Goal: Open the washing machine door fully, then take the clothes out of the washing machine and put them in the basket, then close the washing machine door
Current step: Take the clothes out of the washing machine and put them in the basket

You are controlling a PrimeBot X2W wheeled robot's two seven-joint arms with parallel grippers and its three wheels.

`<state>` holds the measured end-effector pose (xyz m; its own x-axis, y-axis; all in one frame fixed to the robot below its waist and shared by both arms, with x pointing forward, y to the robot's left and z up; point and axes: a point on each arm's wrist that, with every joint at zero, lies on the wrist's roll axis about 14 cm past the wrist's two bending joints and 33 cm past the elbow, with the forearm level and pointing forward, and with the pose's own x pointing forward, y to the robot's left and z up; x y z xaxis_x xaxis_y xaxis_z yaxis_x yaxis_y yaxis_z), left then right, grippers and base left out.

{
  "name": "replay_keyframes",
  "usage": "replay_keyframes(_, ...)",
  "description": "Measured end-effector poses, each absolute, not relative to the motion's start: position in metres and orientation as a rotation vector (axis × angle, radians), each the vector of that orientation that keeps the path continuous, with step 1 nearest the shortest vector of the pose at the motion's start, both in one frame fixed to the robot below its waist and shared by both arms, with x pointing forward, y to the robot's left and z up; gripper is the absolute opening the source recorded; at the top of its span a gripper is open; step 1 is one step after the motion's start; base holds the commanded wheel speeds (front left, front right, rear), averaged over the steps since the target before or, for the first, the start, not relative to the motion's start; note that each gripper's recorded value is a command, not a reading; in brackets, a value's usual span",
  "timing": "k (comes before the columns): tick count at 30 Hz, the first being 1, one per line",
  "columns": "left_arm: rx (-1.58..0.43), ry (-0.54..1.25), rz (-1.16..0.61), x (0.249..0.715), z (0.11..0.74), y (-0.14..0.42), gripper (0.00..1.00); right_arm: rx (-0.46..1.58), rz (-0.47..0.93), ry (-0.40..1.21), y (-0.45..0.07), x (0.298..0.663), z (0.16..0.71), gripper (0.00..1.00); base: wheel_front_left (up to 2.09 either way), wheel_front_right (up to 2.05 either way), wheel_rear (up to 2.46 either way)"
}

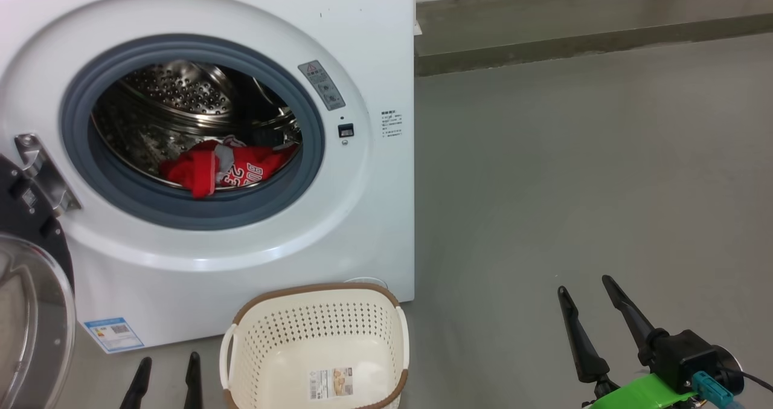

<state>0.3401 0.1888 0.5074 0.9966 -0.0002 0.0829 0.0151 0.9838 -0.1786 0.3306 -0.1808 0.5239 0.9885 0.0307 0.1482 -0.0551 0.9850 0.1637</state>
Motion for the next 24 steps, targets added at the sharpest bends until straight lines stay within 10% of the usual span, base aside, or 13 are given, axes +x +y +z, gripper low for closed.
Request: replay_keyframes(24,-0.189,-0.087,-0.020,0.3427,0.5089,0.1861,1.00,0.172,0.036,-0.128,-0.1824,0.3293,0.5178,1.00,1.27,-1.27,0.00)
